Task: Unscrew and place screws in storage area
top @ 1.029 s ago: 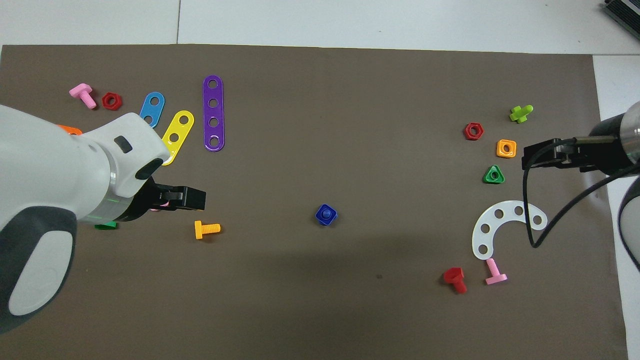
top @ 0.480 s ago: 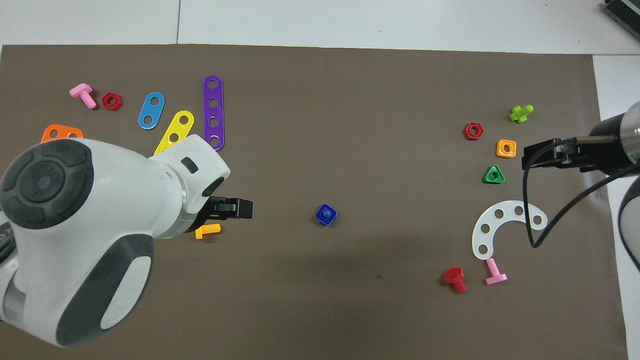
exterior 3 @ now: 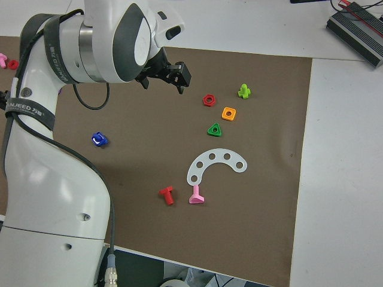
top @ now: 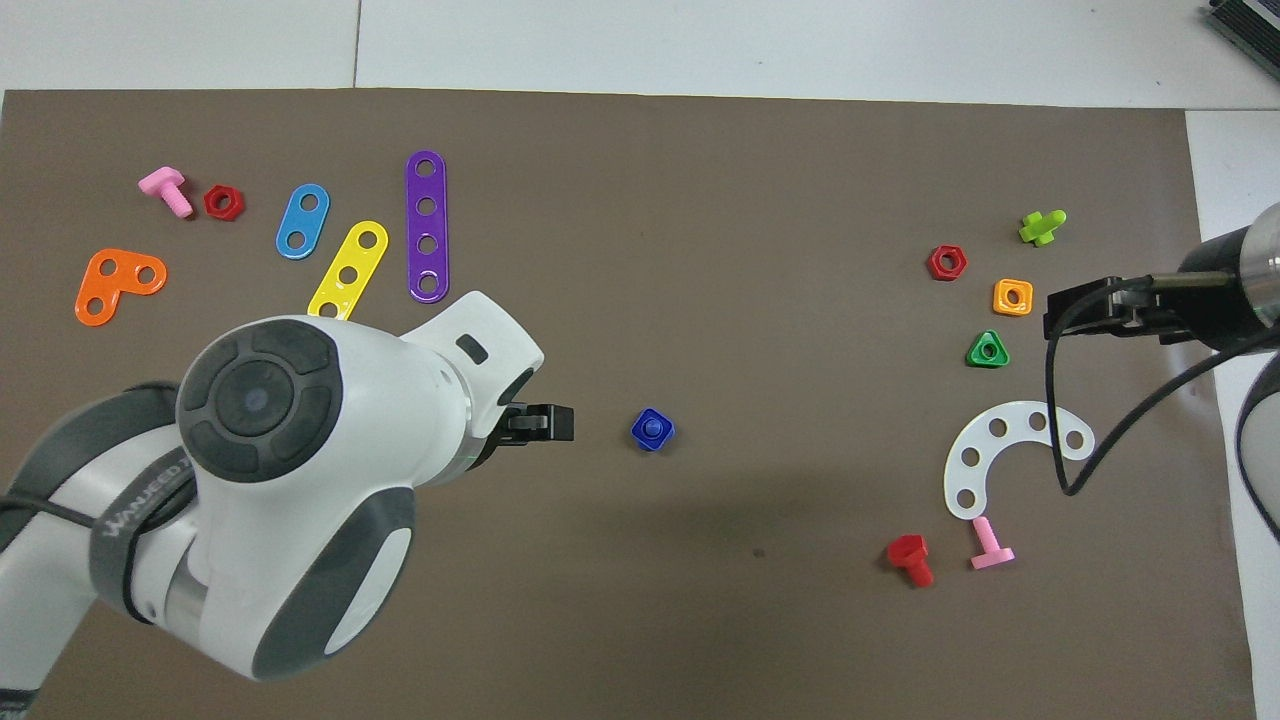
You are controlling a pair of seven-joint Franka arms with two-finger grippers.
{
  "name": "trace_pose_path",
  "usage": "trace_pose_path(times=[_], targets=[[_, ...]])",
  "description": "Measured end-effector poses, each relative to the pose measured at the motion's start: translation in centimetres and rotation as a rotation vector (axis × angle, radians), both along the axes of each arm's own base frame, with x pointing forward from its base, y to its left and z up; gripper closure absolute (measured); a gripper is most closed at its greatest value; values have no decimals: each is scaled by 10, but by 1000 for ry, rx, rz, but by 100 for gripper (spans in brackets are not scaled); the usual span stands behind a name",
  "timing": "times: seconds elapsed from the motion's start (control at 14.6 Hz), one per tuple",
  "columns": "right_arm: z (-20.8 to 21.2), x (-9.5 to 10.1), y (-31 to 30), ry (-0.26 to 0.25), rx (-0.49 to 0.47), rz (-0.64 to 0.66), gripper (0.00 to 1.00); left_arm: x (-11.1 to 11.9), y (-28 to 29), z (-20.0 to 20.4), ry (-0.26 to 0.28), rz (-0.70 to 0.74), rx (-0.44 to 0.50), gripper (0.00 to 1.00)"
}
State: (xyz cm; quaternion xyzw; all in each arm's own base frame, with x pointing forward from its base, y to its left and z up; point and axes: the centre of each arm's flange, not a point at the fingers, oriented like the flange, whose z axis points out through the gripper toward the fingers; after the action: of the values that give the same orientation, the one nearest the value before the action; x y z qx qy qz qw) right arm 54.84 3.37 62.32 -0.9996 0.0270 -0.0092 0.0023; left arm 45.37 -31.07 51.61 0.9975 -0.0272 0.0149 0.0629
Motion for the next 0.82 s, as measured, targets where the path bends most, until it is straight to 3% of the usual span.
trace_pose_path(times=[0.82], targets=[[0,0,1,0,0,1,0,-2,-58,-47,-26,19,-34,0]])
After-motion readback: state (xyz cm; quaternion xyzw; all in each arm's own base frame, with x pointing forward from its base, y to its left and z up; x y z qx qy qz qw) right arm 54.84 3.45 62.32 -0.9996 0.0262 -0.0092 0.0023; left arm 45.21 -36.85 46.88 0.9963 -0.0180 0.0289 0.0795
